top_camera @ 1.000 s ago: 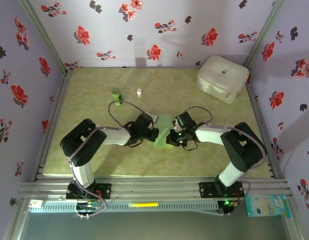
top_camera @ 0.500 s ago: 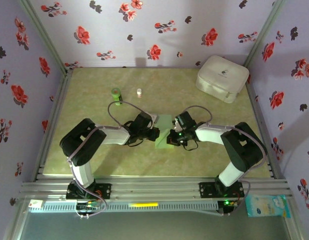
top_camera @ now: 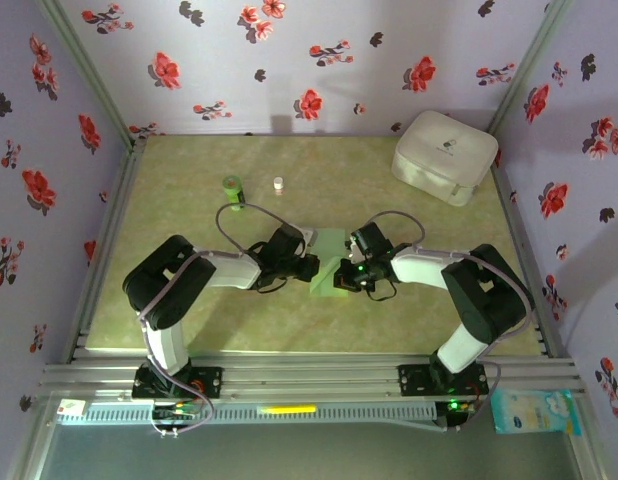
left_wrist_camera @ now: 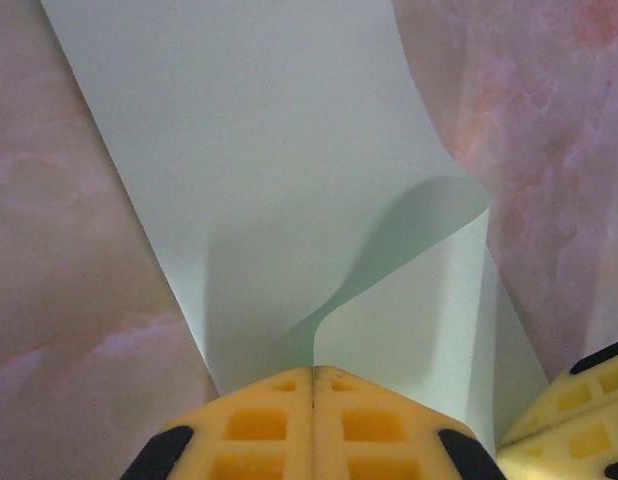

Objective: Fold a paper plane with a square sheet of paper (pick it up from the middle)
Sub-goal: Fold the triangle a second time at the center of the table.

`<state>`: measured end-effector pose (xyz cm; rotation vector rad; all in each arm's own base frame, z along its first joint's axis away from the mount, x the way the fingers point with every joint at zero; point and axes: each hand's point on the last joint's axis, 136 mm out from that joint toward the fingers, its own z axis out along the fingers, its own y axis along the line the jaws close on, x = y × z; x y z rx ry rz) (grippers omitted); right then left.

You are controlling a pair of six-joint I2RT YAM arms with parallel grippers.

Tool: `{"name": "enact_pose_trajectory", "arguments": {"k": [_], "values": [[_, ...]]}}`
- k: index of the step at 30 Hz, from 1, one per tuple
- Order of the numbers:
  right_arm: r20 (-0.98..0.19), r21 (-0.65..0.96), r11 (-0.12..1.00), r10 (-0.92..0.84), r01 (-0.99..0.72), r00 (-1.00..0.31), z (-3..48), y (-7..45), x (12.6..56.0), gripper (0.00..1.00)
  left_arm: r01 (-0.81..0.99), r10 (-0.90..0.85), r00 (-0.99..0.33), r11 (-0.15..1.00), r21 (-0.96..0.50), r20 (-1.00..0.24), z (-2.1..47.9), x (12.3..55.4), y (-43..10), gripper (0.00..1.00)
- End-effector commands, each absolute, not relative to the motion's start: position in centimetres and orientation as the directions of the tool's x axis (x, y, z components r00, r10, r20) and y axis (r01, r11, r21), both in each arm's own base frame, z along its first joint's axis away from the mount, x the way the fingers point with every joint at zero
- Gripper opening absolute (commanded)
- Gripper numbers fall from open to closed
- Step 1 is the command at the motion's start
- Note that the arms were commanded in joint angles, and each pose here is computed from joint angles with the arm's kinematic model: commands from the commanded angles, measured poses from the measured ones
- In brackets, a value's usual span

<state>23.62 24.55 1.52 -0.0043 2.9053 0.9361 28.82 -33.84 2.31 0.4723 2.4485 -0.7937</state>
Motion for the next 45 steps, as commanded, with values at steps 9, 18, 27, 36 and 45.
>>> {"name": "enact_pose_trajectory", "arguments": {"k": [9, 18, 27, 36, 45], "values": [[-0.082, 0.55, 0.834, 0.105, 0.043, -0.991, 2.0, 23.0, 24.3, 0.11, 0.443, 0.166, -0.827, 0.781, -0.441, -0.537, 0.7, 28.7, -33.3, 0.01], [-0.081, 0.776, 0.616, 0.307, 0.134, -0.948, 6.8, 25.9, 27.1, 0.02, 0.44, 0.173, -0.833, 0.783, -0.44, -0.525, 0.3, 28.5, -33.3, 0.01], [-0.038, 0.799, 0.573, 0.353, 0.184, -0.935, 6.4, 27.4, 28.8, 0.0, 0.437, 0.172, -0.836, 0.783, -0.442, -0.522, 0.2, 28.5, -33.4, 0.01], [0.001, 0.785, 0.581, 0.349, 0.217, -0.937, 5.0, 27.8, 29.0, 0.0, 0.438, 0.174, -0.838, 0.779, -0.448, -0.517, 0.0, 28.3, -33.4, 0.01], [0.032, 0.752, 0.598, 0.387, 0.278, -0.921, 1.4, 26.4, 28.0, 0.0, 0.437, 0.182, -0.841, 0.783, -0.443, -0.509, -0.3, 28.2, -33.2, 0.0]]}}
